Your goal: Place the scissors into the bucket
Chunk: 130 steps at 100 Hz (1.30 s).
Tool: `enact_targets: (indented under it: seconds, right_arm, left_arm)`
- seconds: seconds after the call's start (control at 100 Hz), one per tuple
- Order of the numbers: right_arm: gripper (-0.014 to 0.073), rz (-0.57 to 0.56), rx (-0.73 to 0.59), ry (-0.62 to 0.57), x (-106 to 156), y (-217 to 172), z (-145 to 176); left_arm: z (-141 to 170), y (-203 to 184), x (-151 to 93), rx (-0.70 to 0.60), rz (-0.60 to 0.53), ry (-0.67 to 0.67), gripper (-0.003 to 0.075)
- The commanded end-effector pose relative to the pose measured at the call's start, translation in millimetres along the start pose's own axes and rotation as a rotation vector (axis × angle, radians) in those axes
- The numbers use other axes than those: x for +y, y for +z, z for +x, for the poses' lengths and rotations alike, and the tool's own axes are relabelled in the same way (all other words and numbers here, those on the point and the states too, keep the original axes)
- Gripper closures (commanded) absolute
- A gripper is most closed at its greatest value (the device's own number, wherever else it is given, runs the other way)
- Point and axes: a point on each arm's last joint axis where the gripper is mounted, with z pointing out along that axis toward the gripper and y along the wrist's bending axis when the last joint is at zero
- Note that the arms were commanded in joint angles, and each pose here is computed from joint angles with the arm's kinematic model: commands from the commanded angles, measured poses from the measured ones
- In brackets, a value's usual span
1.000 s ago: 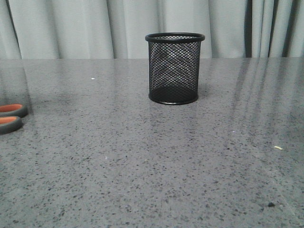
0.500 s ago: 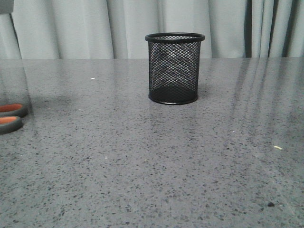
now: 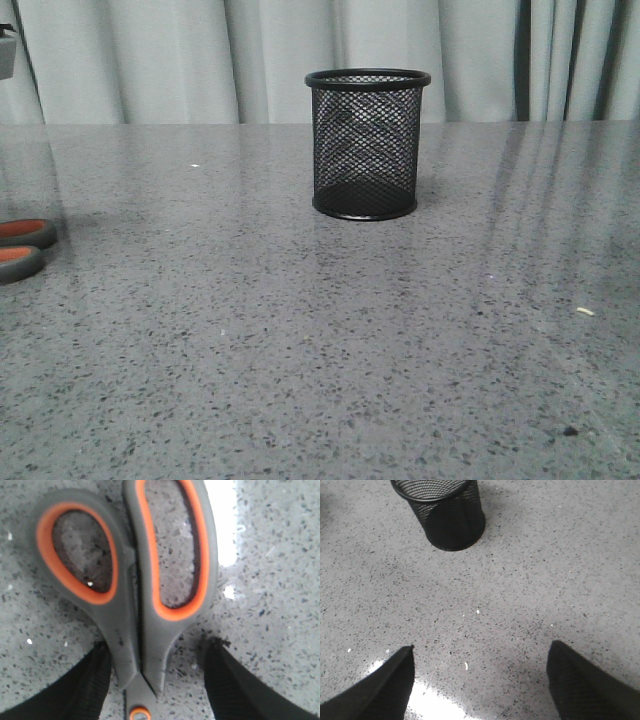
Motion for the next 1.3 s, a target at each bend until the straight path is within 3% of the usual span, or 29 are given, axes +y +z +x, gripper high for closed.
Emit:
enact_targets:
  seconds: [0.0, 0.61, 0.71, 0.89, 1.11, 1.29]
  right_arm:
    - [0.0097, 0.006, -0.086, -0.016, 1.4, -8.4, -12.2]
    - [0.0097, 0.017, -0.087, -0.024, 0.4, -8.4, -12.4]
    - [0.0097, 0.017, -0.087, -0.024, 0.4, -8.4, -12.4]
    - [0.0097, 0.019, -0.088, -0.025, 0.3, -8.4, -12.5]
    - [0.0097, 0.020, -0.088, -0.027, 0.1, -8.4, -12.5]
    - [0.0097, 0.020, -0.088, -0.027, 0.1, -8.4, -12.5]
  left_arm:
    - [-7.6, -13.8, 1.5, -0.048, -0.072, 0.004, 0.0353]
    - [-9.6, 6.1, 8.7, -0.093, 0.007, 0.003, 0.0356]
    - [-10.0, 6.1, 8.5, -0.098, 0.009, 0.008, 0.0424]
    - [-13.0, 5.8, 8.5, -0.130, 0.010, -0.011, 0.0739]
    - [-17.4, 0.1, 8.0, -0.174, 0.007, -0.057, 0.0739]
    - [-30.8, -44.9, 11.4, -0.274, -0.125, -0.089, 0.0739]
